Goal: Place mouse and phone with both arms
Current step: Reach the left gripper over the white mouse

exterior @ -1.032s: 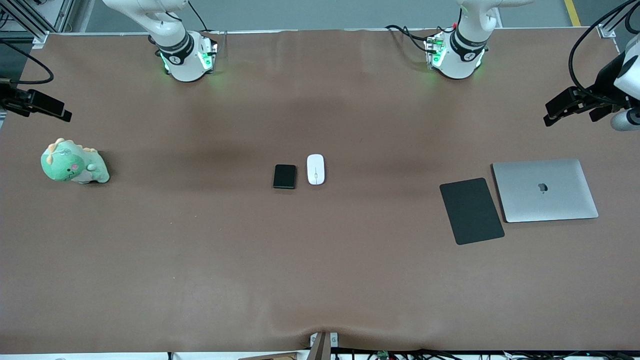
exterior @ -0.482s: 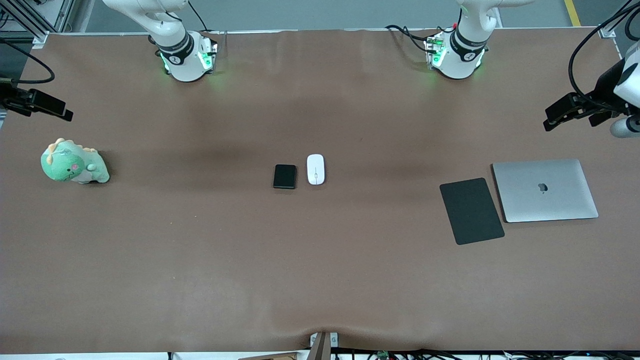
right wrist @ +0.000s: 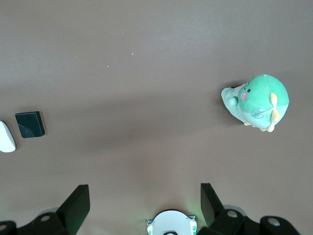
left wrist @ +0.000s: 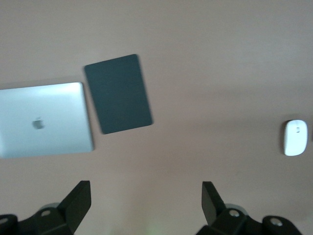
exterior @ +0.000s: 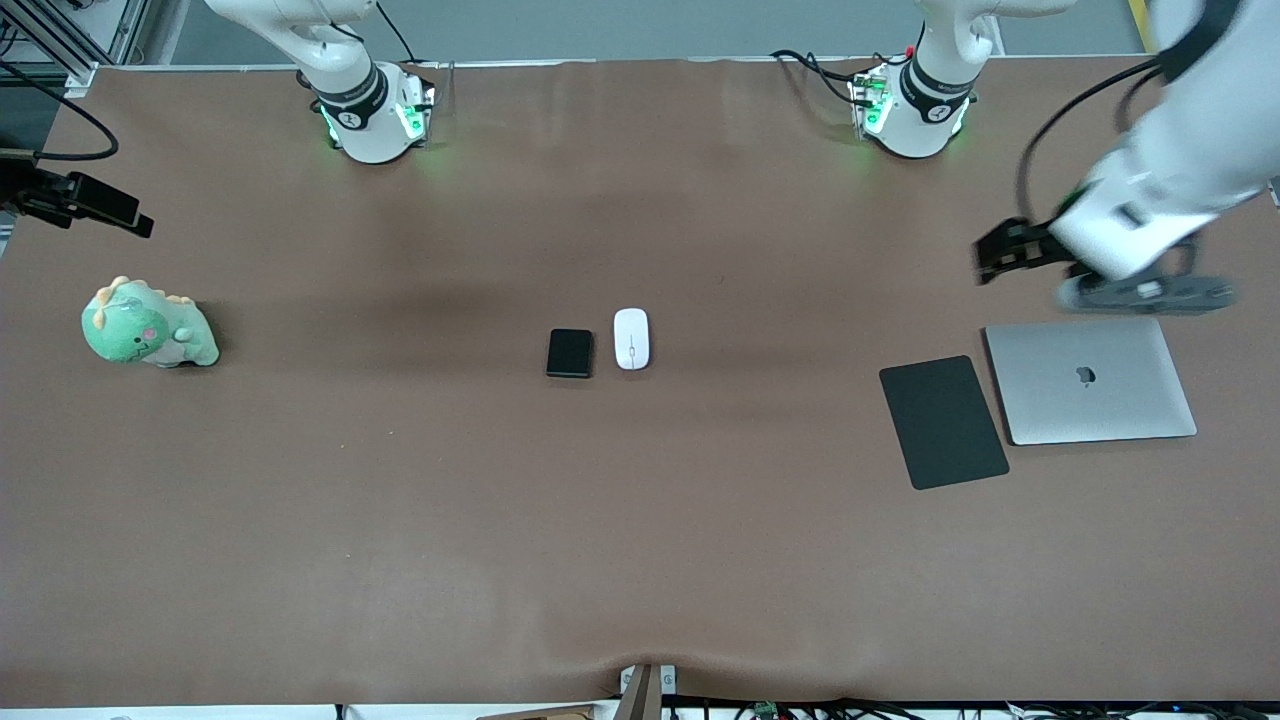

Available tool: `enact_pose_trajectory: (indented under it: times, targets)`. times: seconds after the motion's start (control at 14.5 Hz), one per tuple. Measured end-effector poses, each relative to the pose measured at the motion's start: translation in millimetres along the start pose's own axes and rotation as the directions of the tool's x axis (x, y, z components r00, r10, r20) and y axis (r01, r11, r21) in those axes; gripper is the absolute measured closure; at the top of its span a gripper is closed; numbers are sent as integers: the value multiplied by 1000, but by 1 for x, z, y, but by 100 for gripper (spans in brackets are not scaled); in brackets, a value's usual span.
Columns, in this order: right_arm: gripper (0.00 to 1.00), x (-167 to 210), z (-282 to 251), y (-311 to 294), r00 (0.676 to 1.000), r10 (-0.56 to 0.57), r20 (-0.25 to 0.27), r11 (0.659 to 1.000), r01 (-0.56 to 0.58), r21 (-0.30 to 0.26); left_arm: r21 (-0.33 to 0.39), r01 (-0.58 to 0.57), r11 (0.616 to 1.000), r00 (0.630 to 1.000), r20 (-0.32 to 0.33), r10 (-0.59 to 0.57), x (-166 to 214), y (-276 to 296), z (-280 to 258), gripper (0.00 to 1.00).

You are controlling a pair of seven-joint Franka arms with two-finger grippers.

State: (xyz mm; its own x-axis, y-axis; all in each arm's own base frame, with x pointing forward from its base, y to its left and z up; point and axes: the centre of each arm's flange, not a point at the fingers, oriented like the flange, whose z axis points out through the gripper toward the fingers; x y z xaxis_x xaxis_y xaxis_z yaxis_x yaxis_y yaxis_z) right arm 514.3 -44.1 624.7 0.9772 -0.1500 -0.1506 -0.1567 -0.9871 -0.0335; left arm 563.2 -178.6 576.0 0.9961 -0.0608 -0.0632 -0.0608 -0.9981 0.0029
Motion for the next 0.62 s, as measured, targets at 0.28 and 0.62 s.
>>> enact_pose_trajectory:
  times: [0.28, 0.62]
  targets:
    - [0, 1, -4, 0, 1000, -3, -15, 1000, 3, 1, -11, 19, 1000, 1000, 8, -19, 15, 130, 93, 0]
    - [0, 6, -4, 0, 999, -50, -17, 999, 50, -1, -19, 84, 996, 996, 11, -84, 11, 228, 205, 0]
